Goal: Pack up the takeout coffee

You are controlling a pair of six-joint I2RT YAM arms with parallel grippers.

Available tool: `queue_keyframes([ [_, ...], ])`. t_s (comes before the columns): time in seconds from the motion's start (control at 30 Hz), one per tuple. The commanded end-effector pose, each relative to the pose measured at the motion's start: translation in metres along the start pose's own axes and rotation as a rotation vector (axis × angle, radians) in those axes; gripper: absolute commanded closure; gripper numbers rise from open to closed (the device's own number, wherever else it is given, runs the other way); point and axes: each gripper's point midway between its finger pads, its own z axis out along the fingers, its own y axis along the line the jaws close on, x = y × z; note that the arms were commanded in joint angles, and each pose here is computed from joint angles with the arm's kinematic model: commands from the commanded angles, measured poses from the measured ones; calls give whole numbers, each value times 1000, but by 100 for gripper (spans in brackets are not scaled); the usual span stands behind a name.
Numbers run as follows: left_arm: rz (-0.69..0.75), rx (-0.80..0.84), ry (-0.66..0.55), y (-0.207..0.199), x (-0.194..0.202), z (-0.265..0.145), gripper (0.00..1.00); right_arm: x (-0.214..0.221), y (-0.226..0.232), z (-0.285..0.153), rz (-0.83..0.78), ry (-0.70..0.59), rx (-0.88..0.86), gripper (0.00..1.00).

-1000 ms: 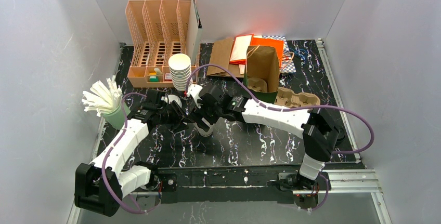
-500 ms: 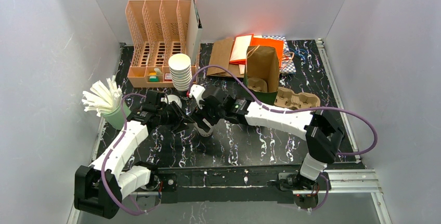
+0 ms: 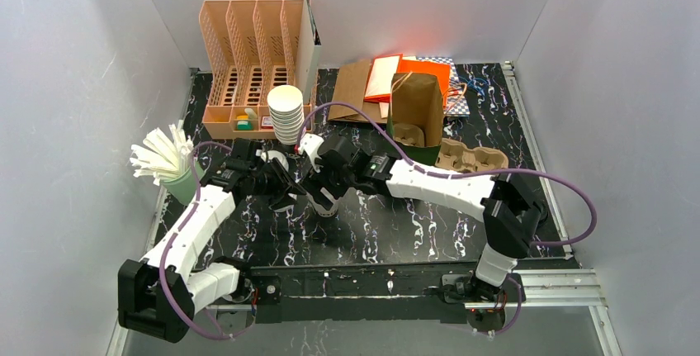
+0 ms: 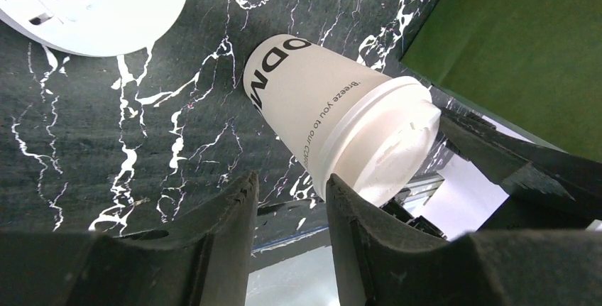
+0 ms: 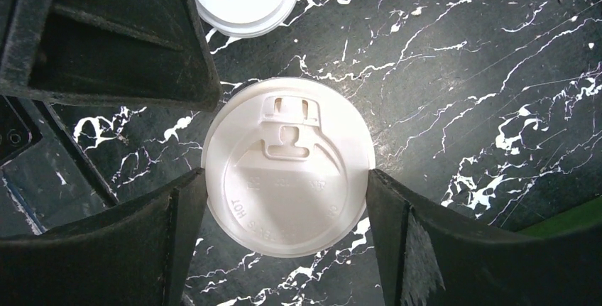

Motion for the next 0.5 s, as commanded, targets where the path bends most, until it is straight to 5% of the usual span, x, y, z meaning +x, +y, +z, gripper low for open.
queue_keyframes([
  [0.0,53,-46,-15,-5,-7,-15,61,26,3,-5,25,159,-6,13],
  [0.17,80,-45,-34,-14,-15,-22,61,-10,3,-14,21,88,-7,2],
  [0.47,88,-39,-41,-18,-17,-24,61,-47,2,-30,23,25,0,2],
])
